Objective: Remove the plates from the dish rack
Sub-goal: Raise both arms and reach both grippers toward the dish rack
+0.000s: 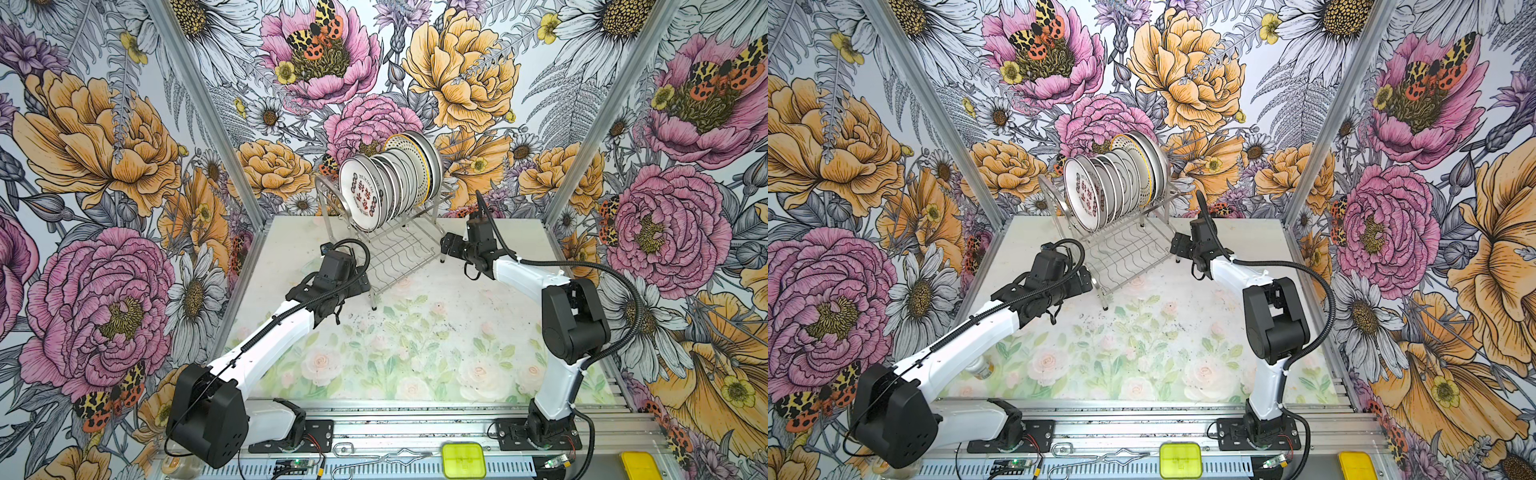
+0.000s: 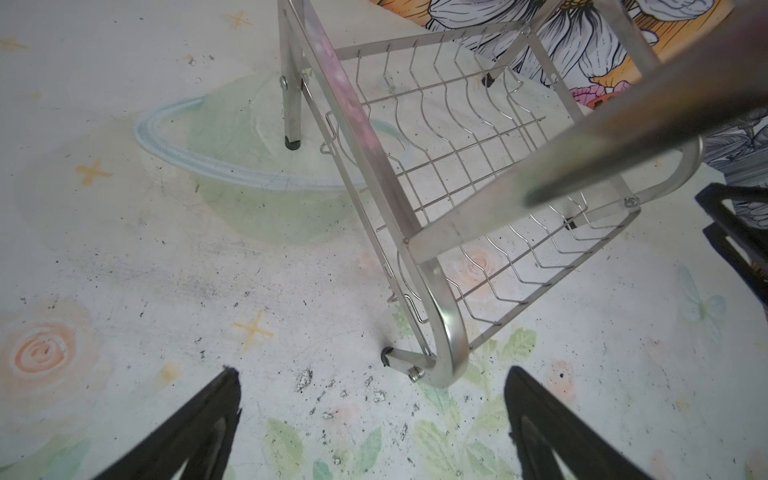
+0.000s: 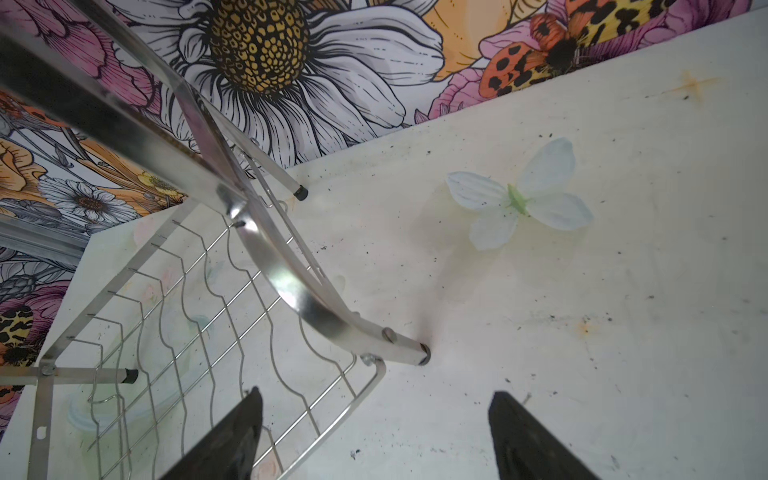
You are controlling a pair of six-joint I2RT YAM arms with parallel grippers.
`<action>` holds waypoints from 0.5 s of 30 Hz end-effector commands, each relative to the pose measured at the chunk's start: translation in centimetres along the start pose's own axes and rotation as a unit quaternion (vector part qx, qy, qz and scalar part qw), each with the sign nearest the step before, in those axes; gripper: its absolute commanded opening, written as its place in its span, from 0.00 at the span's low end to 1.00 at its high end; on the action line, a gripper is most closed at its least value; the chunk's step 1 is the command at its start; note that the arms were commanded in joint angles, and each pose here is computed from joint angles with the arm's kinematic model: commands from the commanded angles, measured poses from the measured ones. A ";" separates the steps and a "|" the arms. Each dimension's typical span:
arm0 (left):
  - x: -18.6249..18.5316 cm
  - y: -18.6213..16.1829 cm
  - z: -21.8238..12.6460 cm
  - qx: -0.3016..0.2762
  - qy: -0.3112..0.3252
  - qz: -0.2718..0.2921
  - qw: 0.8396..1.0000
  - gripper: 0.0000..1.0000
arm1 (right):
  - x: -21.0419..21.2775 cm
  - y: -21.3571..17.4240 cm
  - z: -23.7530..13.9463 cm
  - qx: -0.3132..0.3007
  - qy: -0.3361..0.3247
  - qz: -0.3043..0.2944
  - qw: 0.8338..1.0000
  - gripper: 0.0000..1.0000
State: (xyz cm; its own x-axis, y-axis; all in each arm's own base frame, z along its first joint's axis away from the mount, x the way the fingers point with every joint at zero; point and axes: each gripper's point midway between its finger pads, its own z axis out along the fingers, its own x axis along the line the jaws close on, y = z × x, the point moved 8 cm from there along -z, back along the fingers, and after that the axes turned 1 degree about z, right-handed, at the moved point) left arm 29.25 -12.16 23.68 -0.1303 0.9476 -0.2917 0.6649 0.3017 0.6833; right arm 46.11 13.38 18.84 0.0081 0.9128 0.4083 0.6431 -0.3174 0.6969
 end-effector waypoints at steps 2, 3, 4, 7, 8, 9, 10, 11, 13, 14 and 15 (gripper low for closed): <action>0.1 -0.3 0.1 -0.008 0.007 -0.018 1.000 0.99 | 0.7 1.1 1.5 -0.022 0.014 -0.013 1.000 0.85; 0.1 -0.4 0.3 -0.008 0.006 -0.021 1.000 0.99 | 0.7 1.1 1.8 -0.023 0.016 -0.012 1.000 0.84; 0.2 -0.6 0.4 -0.007 0.005 -0.024 1.000 0.99 | 0.8 1.1 2.2 -0.025 0.019 -0.012 0.999 0.83; 0.1 -0.9 0.7 -0.008 -0.002 -0.029 1.000 0.99 | 1.0 1.4 3.0 -0.024 0.026 -0.015 0.999 0.81; 0.2 -0.9 0.7 -0.008 0.000 -0.031 0.999 0.99 | 1.0 1.4 3.3 -0.024 0.026 -0.016 0.999 0.82; 0.2 -0.9 0.8 -0.009 0.000 -0.031 0.999 0.99 | 1.0 1.5 3.5 -0.025 0.026 -0.016 0.999 0.82; 0.2 -0.9 0.9 -0.010 0.001 -0.030 0.999 0.99 | 1.1 1.5 3.6 -0.025 0.026 -0.017 0.999 0.81; 0.2 -0.9 0.9 -0.011 0.002 -0.030 0.999 0.99 | 1.0 1.6 3.8 -0.026 0.026 -0.017 0.999 0.81; 0.2 -0.9 1.0 -0.012 0.004 -0.032 0.999 0.99 | 1.2 1.7 4.1 -0.026 0.033 -0.022 0.999 0.81; 0.2 -0.9 1.1 -0.012 0.003 -0.032 0.999 0.99 | 1.3 1.8 4.2 -0.027 0.034 -0.024 0.999 0.81; 0.2 -1.0 1.2 -0.013 0.003 -0.033 0.999 0.99 | 1.2 1.8 4.4 -0.028 0.031 -0.023 0.999 0.81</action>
State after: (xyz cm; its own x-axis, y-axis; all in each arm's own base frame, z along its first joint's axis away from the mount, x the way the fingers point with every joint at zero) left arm 29.03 -12.19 22.34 -0.1648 0.9330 -0.3200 0.6617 0.3452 0.6655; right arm 49.51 14.49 17.09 -0.0267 0.9127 0.4077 0.6348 -0.2996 0.7122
